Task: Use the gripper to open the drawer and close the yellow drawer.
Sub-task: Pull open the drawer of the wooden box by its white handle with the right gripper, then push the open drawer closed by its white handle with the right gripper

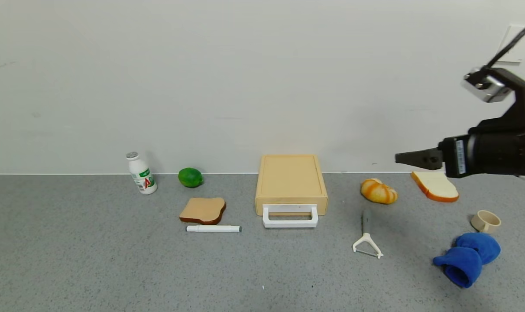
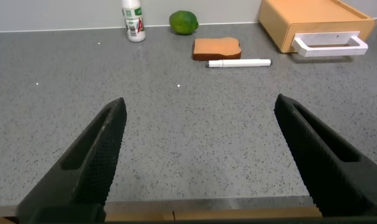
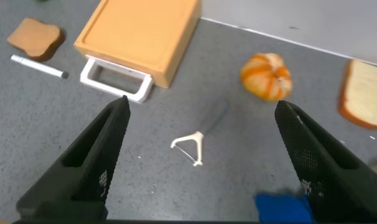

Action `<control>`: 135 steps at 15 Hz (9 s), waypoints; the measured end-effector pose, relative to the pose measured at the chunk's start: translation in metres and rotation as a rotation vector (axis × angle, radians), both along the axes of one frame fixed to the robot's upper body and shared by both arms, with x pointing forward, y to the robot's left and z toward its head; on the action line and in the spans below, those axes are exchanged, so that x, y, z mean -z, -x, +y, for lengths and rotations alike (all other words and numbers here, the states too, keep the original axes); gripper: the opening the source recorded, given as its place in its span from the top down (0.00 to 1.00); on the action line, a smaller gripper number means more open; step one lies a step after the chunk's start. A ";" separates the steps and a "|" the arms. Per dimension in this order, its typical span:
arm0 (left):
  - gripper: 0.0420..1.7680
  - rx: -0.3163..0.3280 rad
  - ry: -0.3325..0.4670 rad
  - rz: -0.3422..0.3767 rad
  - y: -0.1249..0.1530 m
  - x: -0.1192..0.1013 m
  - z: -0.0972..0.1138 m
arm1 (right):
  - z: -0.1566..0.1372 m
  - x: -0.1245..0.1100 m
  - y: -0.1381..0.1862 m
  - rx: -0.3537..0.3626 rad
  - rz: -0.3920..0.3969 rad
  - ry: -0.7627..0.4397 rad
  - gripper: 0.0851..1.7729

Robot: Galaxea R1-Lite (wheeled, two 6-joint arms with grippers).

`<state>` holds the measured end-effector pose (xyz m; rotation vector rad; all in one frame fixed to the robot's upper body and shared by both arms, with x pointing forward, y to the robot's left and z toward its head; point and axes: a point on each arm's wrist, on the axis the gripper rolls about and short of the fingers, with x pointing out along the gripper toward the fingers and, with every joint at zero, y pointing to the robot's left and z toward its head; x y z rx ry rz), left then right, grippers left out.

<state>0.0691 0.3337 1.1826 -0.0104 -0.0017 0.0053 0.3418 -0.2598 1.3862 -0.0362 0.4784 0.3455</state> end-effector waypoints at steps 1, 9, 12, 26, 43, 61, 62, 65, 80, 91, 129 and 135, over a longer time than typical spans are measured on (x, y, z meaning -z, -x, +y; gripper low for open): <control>0.03 0.000 0.000 0.000 0.000 0.000 0.000 | 0.013 0.004 -0.013 -0.029 0.027 0.007 0.04; 0.03 0.000 0.000 0.000 0.000 0.000 0.000 | 0.100 0.061 -0.086 -0.227 0.157 0.111 0.04; 0.03 0.000 0.001 0.000 0.000 0.000 0.000 | 0.121 0.083 -0.102 -0.306 0.202 0.158 0.04; 0.03 0.000 0.001 0.000 0.000 0.000 0.000 | 0.167 0.130 -0.131 -0.375 0.291 0.205 0.98; 0.03 0.000 0.001 0.000 0.000 0.000 0.000 | 0.199 0.161 -0.152 -0.481 0.383 -0.052 0.98; 0.03 0.002 0.001 0.000 0.000 0.000 0.000 | 0.211 0.194 -0.162 -0.333 0.390 -0.039 0.98; 0.03 0.001 0.001 0.000 0.000 0.000 0.000 | 0.213 0.195 -0.161 -0.323 0.387 -0.027 0.98; 0.03 0.002 0.001 0.000 0.000 0.000 0.000 | 0.216 0.198 -0.157 -0.321 0.402 -0.020 0.98; 0.03 0.002 0.001 0.001 0.000 0.000 0.000 | 0.222 0.195 -0.128 -0.211 0.620 -0.005 0.98; 0.03 0.001 0.000 0.001 0.000 0.000 0.000 | 0.236 0.188 -0.096 -0.163 0.746 -0.014 0.98; 0.03 0.001 0.000 0.001 0.000 0.000 0.000 | 0.136 0.073 0.017 -0.513 0.466 -0.038 0.98; 0.03 0.001 0.001 0.001 0.000 0.000 0.000 | 0.044 0.050 0.036 -0.545 0.240 -0.200 0.98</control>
